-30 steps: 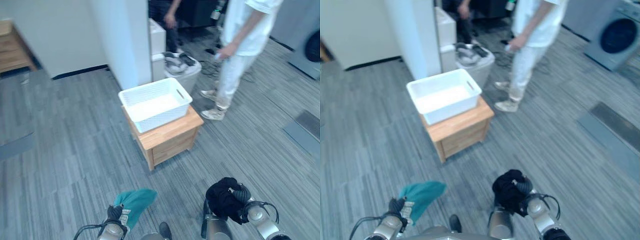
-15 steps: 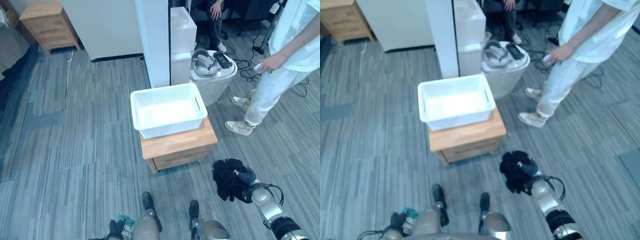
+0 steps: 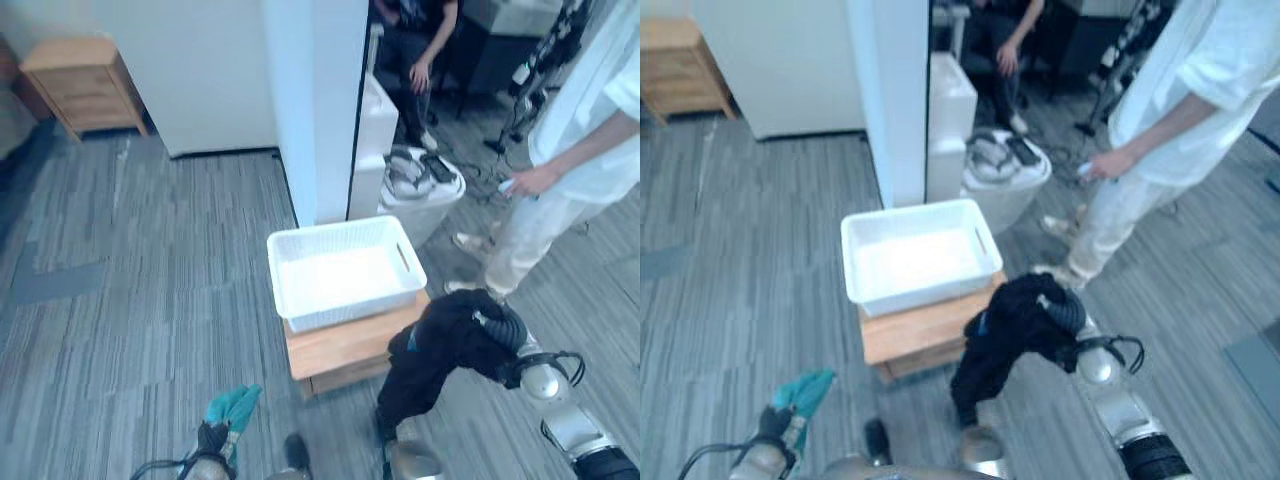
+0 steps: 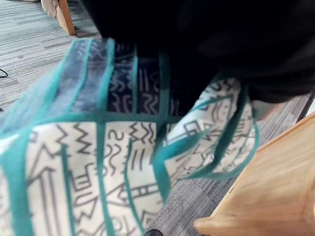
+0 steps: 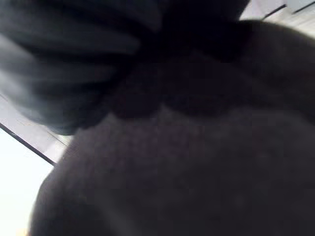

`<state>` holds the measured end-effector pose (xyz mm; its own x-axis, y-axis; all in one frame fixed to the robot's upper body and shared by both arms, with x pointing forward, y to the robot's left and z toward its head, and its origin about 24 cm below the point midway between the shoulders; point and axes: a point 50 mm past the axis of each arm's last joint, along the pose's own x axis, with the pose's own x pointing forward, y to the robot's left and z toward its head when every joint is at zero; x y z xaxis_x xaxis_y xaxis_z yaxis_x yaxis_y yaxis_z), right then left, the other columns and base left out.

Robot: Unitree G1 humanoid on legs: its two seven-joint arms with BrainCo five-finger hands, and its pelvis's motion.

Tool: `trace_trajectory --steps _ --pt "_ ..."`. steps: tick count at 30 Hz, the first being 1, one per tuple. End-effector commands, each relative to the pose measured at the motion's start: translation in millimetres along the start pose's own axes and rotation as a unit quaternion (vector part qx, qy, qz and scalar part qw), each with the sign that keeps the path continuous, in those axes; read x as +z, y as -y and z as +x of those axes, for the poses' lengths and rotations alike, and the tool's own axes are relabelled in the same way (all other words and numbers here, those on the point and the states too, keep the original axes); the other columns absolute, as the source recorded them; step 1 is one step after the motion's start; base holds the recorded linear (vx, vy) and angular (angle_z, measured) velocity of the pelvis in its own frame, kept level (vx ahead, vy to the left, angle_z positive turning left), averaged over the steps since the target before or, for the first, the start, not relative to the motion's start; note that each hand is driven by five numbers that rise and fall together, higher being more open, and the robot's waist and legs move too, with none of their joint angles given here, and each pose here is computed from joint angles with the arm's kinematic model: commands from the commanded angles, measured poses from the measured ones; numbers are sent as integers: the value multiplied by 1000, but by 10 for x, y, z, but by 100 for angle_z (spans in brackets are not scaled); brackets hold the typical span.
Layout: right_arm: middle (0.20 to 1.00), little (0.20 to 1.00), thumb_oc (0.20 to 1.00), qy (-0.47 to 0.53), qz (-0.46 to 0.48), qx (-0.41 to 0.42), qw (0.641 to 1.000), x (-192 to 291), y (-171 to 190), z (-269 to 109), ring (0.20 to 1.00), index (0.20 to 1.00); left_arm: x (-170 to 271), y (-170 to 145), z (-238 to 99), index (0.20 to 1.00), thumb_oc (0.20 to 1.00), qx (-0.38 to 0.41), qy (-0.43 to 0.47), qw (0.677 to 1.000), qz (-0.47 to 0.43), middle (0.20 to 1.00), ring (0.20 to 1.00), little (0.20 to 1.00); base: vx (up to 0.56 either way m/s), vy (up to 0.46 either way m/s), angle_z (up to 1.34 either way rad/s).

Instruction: Tidy up the quilt and then pick up the clothes from the bed and put them into the laundry hamper.

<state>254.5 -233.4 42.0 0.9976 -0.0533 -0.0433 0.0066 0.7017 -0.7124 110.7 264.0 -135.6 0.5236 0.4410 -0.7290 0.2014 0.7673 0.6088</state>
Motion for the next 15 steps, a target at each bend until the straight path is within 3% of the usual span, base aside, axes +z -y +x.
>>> trace_trajectory --steps 1,7,15 --pt "200 200 200 166 -41 -111 979 687 686 319 200 200 141 11 35 200 200 2 26 1000 11 200 200 200 107 -30 -9" --pt "200 200 200 354 -87 -113 924 1726 947 425 200 200 212 99 16 200 200 -7 36 999 -14 200 200 200 81 -43 1" --pt "200 200 200 383 -133 -76 911 2154 706 674 200 200 468 36 -21 200 200 23 88 991 -103 200 200 200 24 -39 14"
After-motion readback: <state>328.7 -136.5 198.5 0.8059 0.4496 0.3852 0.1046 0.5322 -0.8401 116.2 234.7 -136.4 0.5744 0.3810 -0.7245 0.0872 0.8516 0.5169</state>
